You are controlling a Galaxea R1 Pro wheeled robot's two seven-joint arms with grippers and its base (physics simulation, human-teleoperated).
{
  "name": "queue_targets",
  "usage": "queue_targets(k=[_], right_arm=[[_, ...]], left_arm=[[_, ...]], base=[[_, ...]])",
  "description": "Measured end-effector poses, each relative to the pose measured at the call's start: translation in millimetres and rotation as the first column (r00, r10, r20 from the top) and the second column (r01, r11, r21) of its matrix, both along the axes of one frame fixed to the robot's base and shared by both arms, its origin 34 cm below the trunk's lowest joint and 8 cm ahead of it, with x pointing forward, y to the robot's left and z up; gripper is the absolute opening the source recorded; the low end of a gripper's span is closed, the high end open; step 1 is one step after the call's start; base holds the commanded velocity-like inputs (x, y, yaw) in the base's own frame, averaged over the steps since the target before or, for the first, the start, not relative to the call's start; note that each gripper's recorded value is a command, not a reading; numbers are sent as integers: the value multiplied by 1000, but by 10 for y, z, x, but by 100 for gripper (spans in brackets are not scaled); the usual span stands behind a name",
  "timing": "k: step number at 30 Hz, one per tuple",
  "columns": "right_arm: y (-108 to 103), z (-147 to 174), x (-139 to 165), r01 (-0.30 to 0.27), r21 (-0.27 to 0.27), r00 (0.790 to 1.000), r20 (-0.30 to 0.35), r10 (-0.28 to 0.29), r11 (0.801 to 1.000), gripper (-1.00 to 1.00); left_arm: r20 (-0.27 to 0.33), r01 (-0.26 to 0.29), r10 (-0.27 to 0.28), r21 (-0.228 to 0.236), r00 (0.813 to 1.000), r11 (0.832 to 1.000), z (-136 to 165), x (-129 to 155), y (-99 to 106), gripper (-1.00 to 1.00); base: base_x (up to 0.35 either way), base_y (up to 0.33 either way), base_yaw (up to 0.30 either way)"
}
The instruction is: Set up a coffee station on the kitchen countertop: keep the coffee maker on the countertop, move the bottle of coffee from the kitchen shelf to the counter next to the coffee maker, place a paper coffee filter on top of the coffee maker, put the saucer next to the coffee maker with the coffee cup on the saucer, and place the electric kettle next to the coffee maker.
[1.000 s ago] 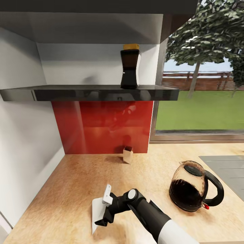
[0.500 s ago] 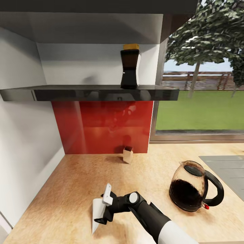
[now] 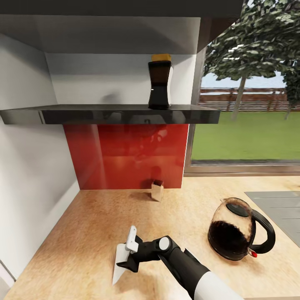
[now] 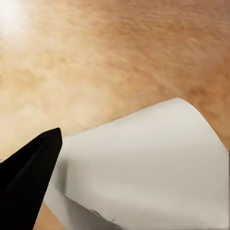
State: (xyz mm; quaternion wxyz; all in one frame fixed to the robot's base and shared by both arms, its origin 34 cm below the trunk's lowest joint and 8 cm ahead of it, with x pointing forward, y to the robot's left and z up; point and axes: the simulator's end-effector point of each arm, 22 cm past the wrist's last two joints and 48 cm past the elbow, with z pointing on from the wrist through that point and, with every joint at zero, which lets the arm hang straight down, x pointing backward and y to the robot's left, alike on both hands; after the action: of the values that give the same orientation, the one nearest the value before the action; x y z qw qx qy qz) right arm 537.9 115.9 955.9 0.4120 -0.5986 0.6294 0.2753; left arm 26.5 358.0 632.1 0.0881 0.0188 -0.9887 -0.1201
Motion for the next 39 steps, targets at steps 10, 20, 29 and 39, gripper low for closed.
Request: queue_targets(k=[10,20,29,39], right_arm=[[-30,-79,-24,3,-5,1000,-17,-3,1000,-100],[-30,-80,-25,2,-5,1000,-18,-2,1000,-100],[-29,-81,-27,1,-5,1000,-18,-2,1000,-100],[210,563,110,-21,83,994,108,12,996,-100]], left_arm=[[0,0,0,0,1000,1000,0,-1,1,100],[0,0,0,1,1000,1000,0,0,1,100],[0,0,0,0,1000,1000,0,-2,0,100],[14,4,-4,0,1000,1000,-7,47,2,100]], base=[[0,0,0],[0,0,0],[0,0,0],[0,0,0]])
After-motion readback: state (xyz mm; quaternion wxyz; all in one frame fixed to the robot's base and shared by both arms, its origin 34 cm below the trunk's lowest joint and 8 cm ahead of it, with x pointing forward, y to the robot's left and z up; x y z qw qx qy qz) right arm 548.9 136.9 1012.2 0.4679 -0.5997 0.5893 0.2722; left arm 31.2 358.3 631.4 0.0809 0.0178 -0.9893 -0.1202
